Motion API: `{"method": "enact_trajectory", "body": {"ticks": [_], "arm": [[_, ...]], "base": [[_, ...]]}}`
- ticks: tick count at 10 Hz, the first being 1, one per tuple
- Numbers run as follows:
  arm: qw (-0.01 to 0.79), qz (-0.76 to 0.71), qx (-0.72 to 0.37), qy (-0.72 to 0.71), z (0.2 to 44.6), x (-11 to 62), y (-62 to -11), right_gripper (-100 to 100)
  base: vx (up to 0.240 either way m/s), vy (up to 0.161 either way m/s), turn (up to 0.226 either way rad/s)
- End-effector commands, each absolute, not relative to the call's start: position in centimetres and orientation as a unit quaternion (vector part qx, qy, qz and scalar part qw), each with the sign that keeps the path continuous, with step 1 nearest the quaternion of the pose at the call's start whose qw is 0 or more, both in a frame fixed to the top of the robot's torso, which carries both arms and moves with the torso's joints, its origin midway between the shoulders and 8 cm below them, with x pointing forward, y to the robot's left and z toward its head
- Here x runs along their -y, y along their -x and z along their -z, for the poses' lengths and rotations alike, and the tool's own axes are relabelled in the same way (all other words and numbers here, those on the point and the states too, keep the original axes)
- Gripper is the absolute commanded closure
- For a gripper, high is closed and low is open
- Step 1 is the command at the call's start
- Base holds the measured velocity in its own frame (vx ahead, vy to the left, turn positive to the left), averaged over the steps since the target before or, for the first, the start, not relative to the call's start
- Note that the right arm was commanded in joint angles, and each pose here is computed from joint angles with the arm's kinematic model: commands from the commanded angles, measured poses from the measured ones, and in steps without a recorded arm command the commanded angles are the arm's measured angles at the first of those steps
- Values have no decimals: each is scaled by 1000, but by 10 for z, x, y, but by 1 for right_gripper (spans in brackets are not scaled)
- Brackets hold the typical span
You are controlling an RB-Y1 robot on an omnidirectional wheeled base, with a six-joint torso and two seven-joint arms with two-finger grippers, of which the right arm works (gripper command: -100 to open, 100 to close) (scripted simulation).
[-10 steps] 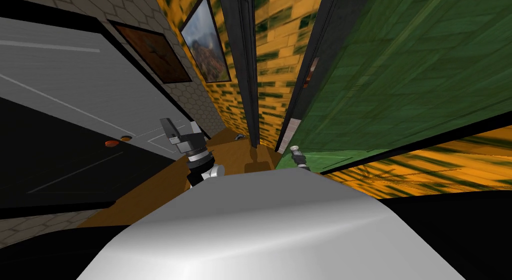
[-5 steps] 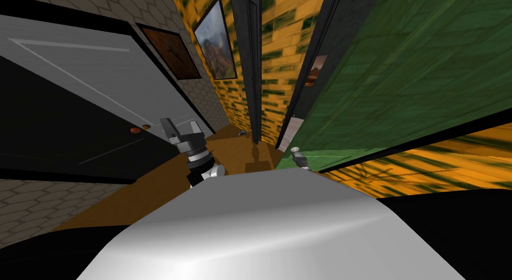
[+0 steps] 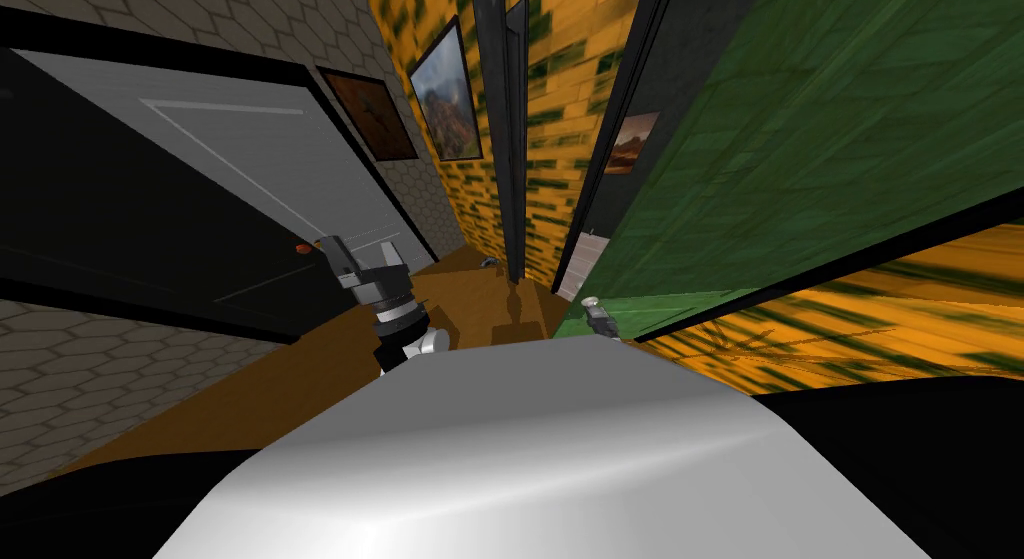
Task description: Pull the door open
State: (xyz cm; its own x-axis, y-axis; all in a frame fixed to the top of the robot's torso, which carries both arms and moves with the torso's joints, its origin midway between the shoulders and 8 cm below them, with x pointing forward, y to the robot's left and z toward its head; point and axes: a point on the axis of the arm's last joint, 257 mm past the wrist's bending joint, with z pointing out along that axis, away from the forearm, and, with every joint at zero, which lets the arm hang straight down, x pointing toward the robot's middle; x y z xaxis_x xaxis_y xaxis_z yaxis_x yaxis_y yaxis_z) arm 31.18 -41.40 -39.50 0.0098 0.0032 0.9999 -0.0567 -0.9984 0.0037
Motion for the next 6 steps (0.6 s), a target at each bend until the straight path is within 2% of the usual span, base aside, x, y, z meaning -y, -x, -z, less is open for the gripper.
{"method": "enact_trajectory", "body": {"ticks": [1,6], "arm": [[17,-705,15,-709,394,413,-309,100],[2,-707,2,-707,393,414,-297,100]], "base": [[-210,-32,141],[-199,-44,127]]}}
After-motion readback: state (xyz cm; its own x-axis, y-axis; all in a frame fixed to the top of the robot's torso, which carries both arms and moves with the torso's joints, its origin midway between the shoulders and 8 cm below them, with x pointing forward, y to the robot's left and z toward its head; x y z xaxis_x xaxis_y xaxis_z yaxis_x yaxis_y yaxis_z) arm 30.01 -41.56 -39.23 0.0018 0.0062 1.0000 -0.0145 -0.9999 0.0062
